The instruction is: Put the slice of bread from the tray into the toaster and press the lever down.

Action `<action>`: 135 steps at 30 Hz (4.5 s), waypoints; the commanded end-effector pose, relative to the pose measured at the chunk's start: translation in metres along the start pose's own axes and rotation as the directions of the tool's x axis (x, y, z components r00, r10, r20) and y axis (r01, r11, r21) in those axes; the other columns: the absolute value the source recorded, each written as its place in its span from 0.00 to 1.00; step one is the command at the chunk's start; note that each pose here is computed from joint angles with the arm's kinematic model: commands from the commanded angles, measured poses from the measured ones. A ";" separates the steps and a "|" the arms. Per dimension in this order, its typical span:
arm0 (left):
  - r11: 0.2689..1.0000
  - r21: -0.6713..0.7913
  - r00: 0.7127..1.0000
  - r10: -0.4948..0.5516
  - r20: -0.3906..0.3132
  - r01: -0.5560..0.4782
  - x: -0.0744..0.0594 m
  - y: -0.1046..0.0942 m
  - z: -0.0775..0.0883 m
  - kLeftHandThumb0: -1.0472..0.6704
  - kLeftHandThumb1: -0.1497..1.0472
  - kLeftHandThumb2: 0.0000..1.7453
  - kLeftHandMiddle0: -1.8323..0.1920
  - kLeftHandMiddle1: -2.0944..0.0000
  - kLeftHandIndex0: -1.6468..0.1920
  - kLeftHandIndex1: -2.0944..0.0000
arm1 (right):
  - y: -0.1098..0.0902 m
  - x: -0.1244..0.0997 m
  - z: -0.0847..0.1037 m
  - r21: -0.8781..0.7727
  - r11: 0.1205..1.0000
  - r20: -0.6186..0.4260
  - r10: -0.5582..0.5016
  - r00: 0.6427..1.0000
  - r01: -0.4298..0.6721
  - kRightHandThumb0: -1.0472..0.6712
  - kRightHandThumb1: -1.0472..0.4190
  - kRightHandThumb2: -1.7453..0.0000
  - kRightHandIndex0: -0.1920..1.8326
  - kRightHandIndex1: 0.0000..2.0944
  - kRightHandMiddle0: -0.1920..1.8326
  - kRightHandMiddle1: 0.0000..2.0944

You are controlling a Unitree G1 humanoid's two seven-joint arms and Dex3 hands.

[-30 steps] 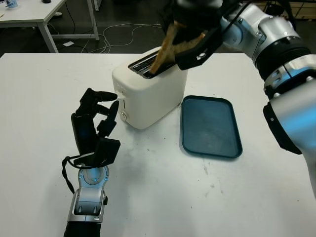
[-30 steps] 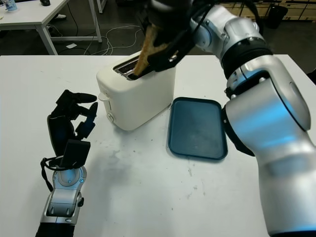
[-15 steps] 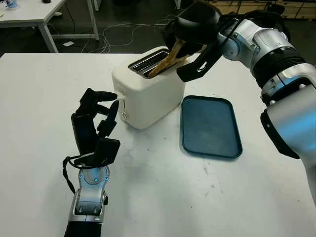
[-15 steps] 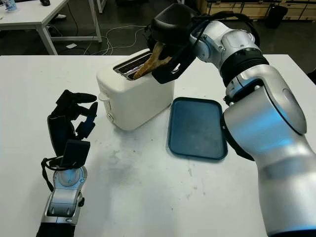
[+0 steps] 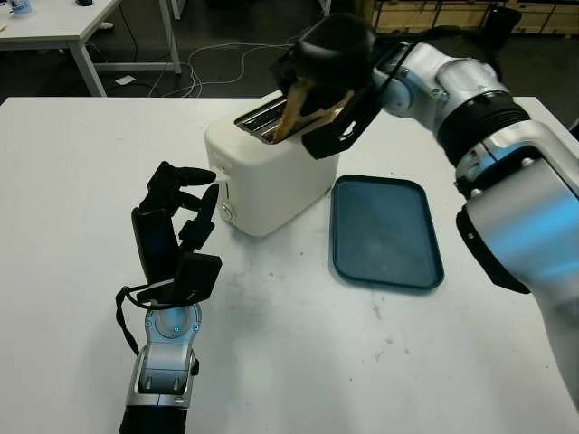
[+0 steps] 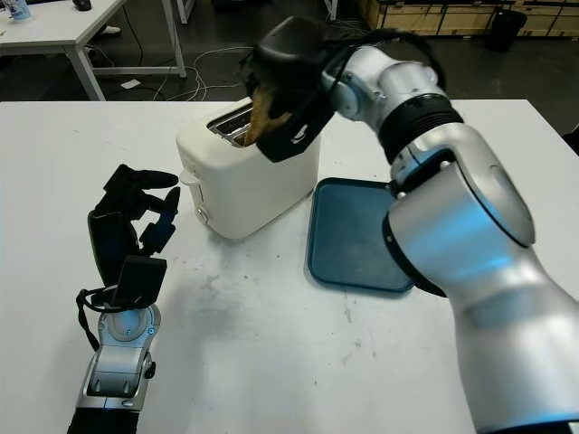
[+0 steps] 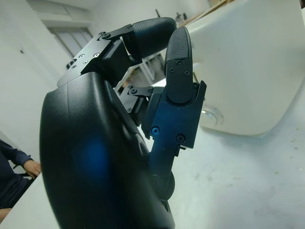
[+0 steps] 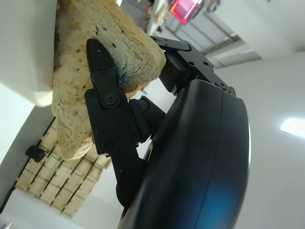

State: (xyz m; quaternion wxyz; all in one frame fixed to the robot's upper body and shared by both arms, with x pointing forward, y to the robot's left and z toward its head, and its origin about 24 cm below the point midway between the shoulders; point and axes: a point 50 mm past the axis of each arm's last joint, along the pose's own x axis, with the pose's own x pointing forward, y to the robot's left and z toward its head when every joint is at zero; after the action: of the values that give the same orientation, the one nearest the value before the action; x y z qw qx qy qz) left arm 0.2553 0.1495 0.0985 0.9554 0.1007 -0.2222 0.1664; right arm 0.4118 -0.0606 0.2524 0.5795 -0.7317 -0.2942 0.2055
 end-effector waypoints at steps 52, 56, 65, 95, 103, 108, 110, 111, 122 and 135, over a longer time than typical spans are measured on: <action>0.972 0.211 0.983 -0.133 0.127 0.105 0.037 0.018 0.014 0.34 0.89 0.13 0.56 0.29 0.49 0.63 | 0.166 -0.172 0.018 0.361 0.706 -0.271 -0.545 0.793 0.609 0.46 0.09 0.95 0.52 0.30 0.58 0.01; 0.961 0.242 0.976 -0.167 0.137 0.130 0.044 0.020 0.018 0.36 0.89 0.13 0.55 0.27 0.48 0.66 | 0.175 -0.186 0.038 0.406 0.672 -0.293 -0.547 0.784 0.620 0.43 0.09 0.93 0.52 0.34 0.59 0.01; 0.952 0.269 0.970 -0.191 0.151 0.145 0.047 0.021 0.022 0.37 0.89 0.11 0.55 0.25 0.47 0.67 | 0.165 -0.184 0.053 0.477 0.609 -0.292 -0.570 0.768 0.634 0.40 0.09 0.92 0.49 0.39 0.61 0.01; 0.993 0.084 0.994 -0.093 0.062 0.088 0.010 0.002 0.006 0.38 0.89 0.17 0.59 0.23 0.55 0.55 | 0.049 -0.090 -0.034 0.348 0.797 -0.068 -0.503 0.862 0.493 0.43 0.15 1.00 0.56 0.42 0.69 0.03; 0.994 0.080 0.994 -0.085 0.065 0.080 0.011 0.002 0.008 0.38 0.89 0.17 0.59 0.24 0.55 0.55 | 0.050 -0.077 -0.033 0.286 0.885 -0.006 -0.381 0.924 0.367 0.43 0.17 1.00 0.59 0.43 0.71 0.03; 0.994 0.071 0.994 -0.083 0.065 0.078 0.012 0.002 0.008 0.37 0.89 0.16 0.59 0.24 0.55 0.54 | 0.051 -0.071 -0.029 0.242 0.921 0.033 -0.321 0.946 0.304 0.45 0.17 1.00 0.59 0.43 0.72 0.03; 0.995 0.067 0.994 -0.084 0.069 0.080 0.012 0.002 0.008 0.37 0.89 0.17 0.59 0.24 0.56 0.55 | 0.052 -0.068 -0.027 0.235 0.927 0.038 -0.309 0.950 0.292 0.46 0.18 1.00 0.59 0.43 0.72 0.03; 0.995 0.069 0.994 -0.083 0.069 0.078 0.012 0.002 0.008 0.37 0.89 0.17 0.59 0.24 0.56 0.55 | 0.053 -0.066 -0.026 0.227 0.931 0.041 -0.303 0.952 0.287 0.47 0.19 1.00 0.59 0.42 0.72 0.03; 0.995 0.070 0.995 -0.077 0.067 0.072 0.011 0.002 0.009 0.37 0.89 0.17 0.59 0.23 0.56 0.54 | 0.058 -0.055 -0.017 0.192 0.949 0.042 -0.264 0.964 0.252 0.47 0.17 1.00 0.58 0.45 0.71 0.02; 0.996 0.066 0.996 -0.065 0.067 0.061 0.010 0.001 0.008 0.37 0.89 0.17 0.58 0.24 0.56 0.55 | 0.045 -0.053 -0.027 0.193 0.926 -0.037 -0.323 0.946 0.324 0.46 0.16 1.00 0.55 0.45 0.70 0.01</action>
State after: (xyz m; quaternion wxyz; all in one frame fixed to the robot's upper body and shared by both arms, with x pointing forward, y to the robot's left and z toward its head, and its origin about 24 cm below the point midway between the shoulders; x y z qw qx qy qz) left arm 0.2623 0.1511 0.1101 0.9502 0.1448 -0.2401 0.1358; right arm 0.3966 -0.1235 0.1962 0.6671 -0.6266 -0.3681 0.1641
